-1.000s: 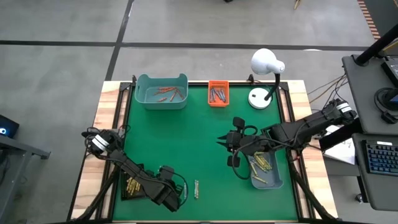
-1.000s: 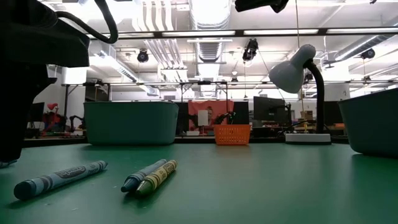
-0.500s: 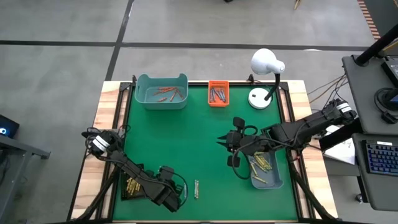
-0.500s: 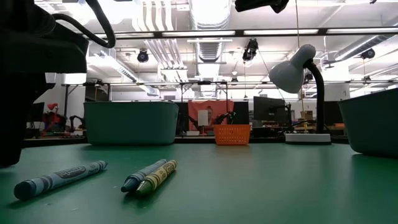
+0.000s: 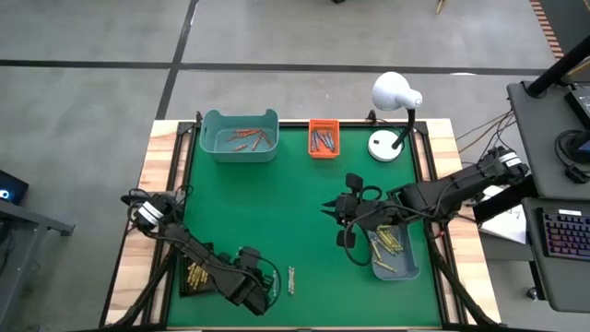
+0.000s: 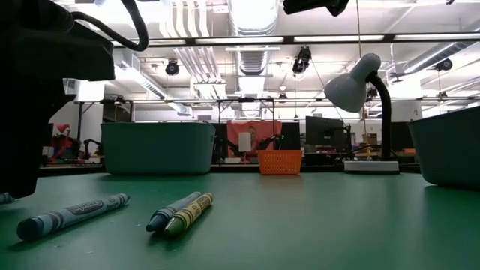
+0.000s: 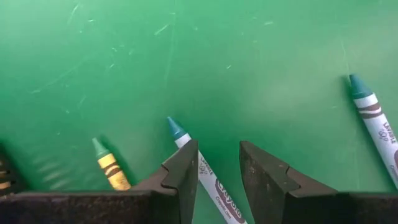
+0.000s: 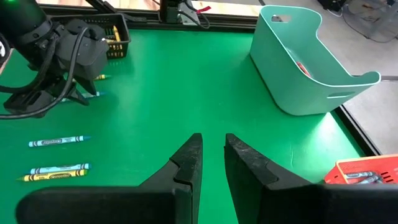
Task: Sort crayons
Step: Put the blue crayon into the orange bin
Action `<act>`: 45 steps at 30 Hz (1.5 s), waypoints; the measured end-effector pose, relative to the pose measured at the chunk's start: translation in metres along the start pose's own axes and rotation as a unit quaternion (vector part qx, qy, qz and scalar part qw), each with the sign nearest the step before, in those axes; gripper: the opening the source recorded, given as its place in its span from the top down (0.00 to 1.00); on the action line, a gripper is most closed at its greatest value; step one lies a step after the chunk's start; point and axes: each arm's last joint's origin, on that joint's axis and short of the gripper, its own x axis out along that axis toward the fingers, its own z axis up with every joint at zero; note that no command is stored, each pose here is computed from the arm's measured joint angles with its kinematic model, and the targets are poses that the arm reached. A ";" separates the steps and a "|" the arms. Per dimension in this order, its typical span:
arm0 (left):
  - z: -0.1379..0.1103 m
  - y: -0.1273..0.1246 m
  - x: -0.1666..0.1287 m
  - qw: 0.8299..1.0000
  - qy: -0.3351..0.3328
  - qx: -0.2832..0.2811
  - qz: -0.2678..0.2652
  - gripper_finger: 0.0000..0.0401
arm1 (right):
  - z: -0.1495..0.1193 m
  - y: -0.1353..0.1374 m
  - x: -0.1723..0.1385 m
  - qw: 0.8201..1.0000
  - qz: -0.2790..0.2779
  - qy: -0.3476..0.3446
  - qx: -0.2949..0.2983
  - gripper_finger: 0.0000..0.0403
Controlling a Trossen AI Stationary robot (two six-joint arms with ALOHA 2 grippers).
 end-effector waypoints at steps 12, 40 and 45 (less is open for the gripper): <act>0.003 0.002 -0.015 0.999 -0.002 0.006 0.033 0.75 | 0.000 0.000 0.000 1.000 0.000 0.000 0.000 0.86; -0.017 0.000 0.009 0.999 -0.027 -0.030 0.036 0.79 | 0.000 0.000 0.000 1.000 0.000 -0.001 0.009 0.86; -0.017 -0.001 0.010 0.999 -0.035 -0.029 0.027 0.91 | 0.000 0.000 0.000 1.000 0.000 -0.001 0.008 0.86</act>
